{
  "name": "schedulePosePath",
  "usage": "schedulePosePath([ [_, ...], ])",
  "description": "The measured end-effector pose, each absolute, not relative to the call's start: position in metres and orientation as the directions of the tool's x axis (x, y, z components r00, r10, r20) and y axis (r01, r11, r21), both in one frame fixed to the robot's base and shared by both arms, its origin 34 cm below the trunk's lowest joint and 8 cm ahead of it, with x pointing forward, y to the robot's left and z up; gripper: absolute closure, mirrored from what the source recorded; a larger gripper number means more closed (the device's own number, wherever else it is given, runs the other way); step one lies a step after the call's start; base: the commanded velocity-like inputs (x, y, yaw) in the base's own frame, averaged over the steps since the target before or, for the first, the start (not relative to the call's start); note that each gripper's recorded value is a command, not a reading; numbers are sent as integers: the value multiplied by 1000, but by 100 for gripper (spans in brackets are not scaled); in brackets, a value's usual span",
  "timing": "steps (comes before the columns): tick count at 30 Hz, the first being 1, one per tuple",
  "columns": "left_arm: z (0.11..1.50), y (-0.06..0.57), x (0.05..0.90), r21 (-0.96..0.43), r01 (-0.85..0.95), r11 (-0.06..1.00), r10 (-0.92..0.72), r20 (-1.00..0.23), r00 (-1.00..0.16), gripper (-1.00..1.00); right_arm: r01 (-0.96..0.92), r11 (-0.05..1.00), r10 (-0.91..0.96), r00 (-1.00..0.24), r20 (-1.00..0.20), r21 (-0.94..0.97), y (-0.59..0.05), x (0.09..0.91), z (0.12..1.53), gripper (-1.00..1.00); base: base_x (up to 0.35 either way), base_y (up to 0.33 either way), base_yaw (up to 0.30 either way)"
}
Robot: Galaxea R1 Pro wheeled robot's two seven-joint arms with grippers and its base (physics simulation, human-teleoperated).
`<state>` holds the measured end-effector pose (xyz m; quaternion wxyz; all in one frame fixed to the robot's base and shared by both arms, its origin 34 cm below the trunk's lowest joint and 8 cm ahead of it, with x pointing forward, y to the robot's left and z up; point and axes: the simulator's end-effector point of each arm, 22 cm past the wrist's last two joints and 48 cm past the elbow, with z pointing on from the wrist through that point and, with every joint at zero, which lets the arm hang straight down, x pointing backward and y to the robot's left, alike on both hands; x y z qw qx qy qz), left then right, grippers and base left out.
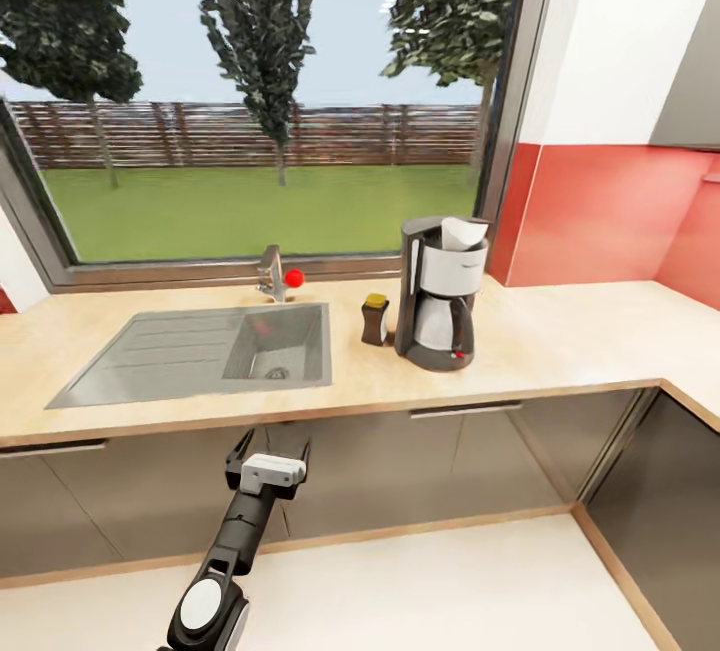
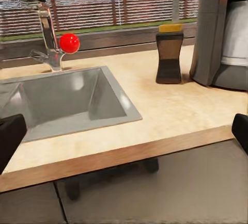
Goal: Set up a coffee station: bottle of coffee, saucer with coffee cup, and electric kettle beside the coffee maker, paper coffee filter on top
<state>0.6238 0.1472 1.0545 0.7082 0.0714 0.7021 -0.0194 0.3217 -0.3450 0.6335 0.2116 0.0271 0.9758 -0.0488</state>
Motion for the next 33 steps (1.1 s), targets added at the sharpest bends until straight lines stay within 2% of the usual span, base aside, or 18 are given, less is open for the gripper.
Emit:
schedulePosePath([
  [13,1060,150,623,70,118,991,68,-997,23,-100,73,994,31,-903,-428,-82,-344,327,636,-100,-262,-159,214],
  [21,1043,186,614,76,38,996,76,-997,-13,-100,74,994,32,-900,-435,-80,-343,329,638,-100,-44,-25,213],
  [29,969,283,552,102,-151,983,80,-985,-150,-100,74,994,31,-896,-443,-79,-343,332,640,-100,0,0,213],
  [33,871,335,496,146,-240,960,50,-929,-366,-100,74,994,31,-894,-447,-79,-344,334,641,-100,0,0,214],
])
